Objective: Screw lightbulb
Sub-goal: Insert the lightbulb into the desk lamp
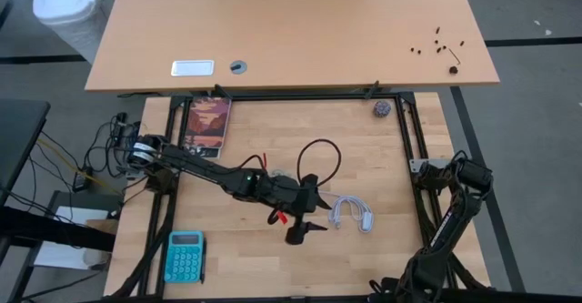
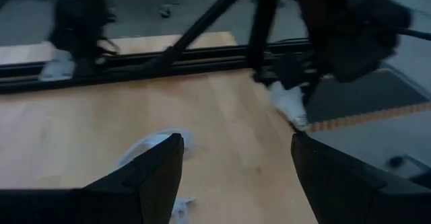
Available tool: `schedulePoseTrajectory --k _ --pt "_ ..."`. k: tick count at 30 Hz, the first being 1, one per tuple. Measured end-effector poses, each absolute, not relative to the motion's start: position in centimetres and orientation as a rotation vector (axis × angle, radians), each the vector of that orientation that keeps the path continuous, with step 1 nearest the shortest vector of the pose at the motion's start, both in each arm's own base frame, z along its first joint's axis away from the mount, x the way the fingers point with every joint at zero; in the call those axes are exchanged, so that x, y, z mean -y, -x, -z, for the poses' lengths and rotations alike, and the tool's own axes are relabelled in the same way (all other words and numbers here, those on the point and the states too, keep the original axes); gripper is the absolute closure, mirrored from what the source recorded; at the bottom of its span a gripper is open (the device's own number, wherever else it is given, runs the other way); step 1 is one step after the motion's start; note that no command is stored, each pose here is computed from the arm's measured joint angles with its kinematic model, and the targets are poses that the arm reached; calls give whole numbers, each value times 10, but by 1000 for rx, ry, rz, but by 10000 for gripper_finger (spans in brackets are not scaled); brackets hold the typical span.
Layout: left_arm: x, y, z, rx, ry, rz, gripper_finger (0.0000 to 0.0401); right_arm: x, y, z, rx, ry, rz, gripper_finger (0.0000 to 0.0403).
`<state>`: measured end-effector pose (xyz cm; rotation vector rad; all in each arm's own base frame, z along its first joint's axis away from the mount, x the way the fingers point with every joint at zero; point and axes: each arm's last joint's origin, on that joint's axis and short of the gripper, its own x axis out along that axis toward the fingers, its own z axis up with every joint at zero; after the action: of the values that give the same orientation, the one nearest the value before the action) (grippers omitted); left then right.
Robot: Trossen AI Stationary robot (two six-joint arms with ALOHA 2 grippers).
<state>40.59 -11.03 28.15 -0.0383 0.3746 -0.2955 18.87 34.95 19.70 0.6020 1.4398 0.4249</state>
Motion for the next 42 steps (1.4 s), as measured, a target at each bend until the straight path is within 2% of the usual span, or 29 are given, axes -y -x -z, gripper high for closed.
schedulePoseTrajectory --k 4,9,17,34,39,42 --pt "117 -403 -281 -390 54 399 124 -346 -188 -198 -1446 -585 -394 402" --pt "127 -400 -279 -410 50 429 124 -348 -186 -200 -1449 -637 -378 402" --pt "123 -401 -280 -401 42 368 124 -358 -173 -191 -1470 -571 -420 402" --pt "120 -402 -279 -402 44 361 124 -357 -184 -158 -1509 -491 -361 402" --pt "118 -403 -279 -402 45 355 124 -351 -184 -149 -1558 -442 -290 402" --pt "118 -403 -279 -402 45 356 124 -337 -180 -145 -1632 -358 -149 402"
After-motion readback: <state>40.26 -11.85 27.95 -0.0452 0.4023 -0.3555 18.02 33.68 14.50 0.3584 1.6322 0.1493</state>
